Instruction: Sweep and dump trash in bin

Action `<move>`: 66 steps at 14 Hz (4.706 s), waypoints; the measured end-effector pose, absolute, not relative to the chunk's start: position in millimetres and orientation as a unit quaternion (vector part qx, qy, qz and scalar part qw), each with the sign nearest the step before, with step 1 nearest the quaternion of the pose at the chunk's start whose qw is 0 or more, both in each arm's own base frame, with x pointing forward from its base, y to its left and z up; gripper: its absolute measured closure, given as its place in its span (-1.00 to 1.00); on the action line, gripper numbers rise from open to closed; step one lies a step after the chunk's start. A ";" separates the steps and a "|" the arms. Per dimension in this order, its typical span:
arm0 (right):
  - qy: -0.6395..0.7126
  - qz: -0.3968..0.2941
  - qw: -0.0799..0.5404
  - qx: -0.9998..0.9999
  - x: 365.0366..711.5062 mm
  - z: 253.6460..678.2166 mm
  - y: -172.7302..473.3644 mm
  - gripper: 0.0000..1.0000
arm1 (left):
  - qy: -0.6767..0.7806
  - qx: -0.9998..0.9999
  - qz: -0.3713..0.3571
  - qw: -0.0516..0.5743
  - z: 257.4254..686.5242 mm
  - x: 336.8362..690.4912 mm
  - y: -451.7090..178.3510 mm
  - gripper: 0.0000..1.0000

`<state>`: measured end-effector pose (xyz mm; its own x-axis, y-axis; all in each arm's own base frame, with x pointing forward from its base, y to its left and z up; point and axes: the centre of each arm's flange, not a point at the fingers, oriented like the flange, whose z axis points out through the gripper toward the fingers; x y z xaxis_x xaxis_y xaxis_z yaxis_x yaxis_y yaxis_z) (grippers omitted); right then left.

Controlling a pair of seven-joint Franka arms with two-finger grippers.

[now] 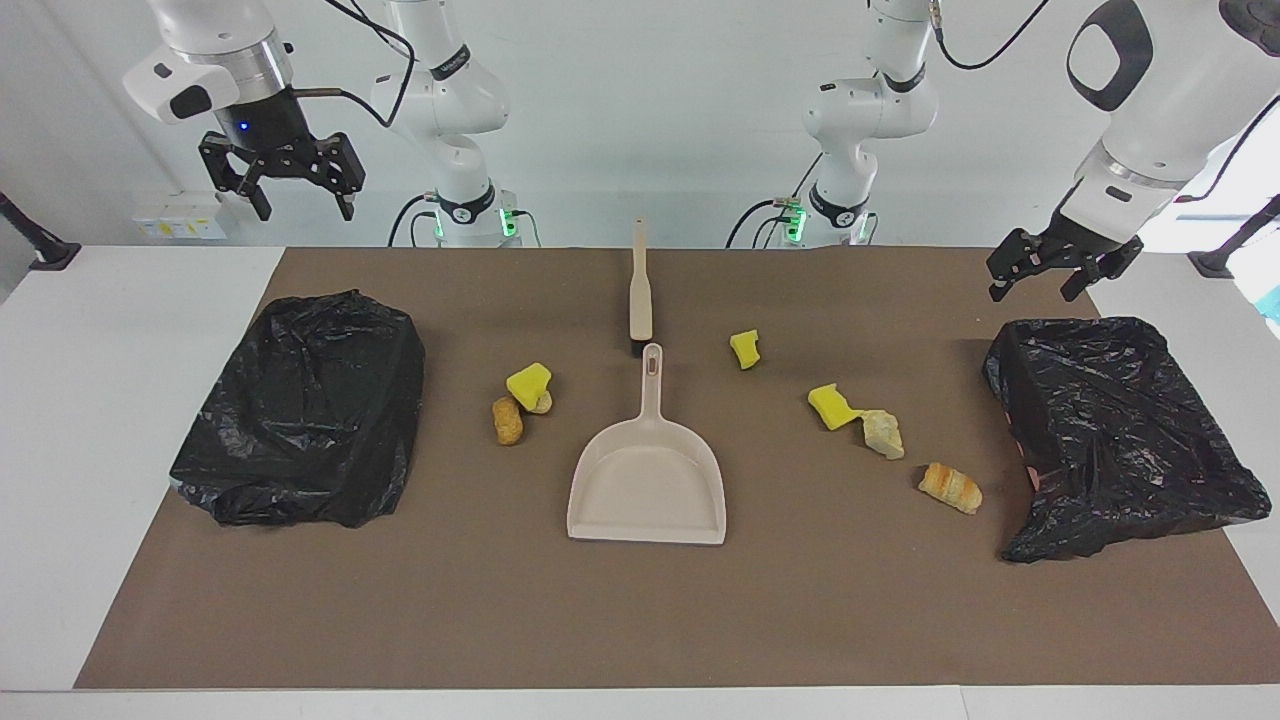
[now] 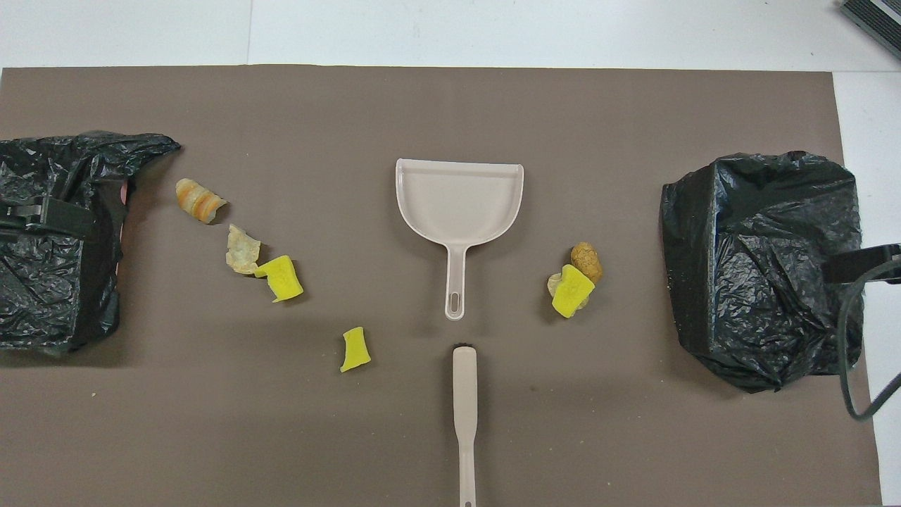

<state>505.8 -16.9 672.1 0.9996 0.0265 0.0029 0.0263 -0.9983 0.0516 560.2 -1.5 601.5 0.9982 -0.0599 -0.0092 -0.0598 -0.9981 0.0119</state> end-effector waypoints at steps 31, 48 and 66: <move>0.002 -0.003 0.024 1.000 500.9 668.4 -28.2 -1.00 | -0.037 0.999 -0.010 0.007 599.3 559.2 -9.3 -1.00; 0.001 -0.011 0.024 1.000 498.4 666.8 -28.4 -1.00 | -0.076 0.996 -0.045 0.014 585.7 471.9 -237.5 -1.00; -0.001 -0.014 0.024 1.000 497.1 667.0 -30.9 -1.00 | -0.093 0.995 -0.043 0.012 375.0 239.0 -451.7 -1.00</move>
<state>497.1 -30.9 667.0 0.9996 -0.0029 -0.0272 -0.0016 -0.9989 0.0475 239.0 -451.7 375.0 0.9791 -0.1856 -0.0831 -0.1836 -0.9825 0.0322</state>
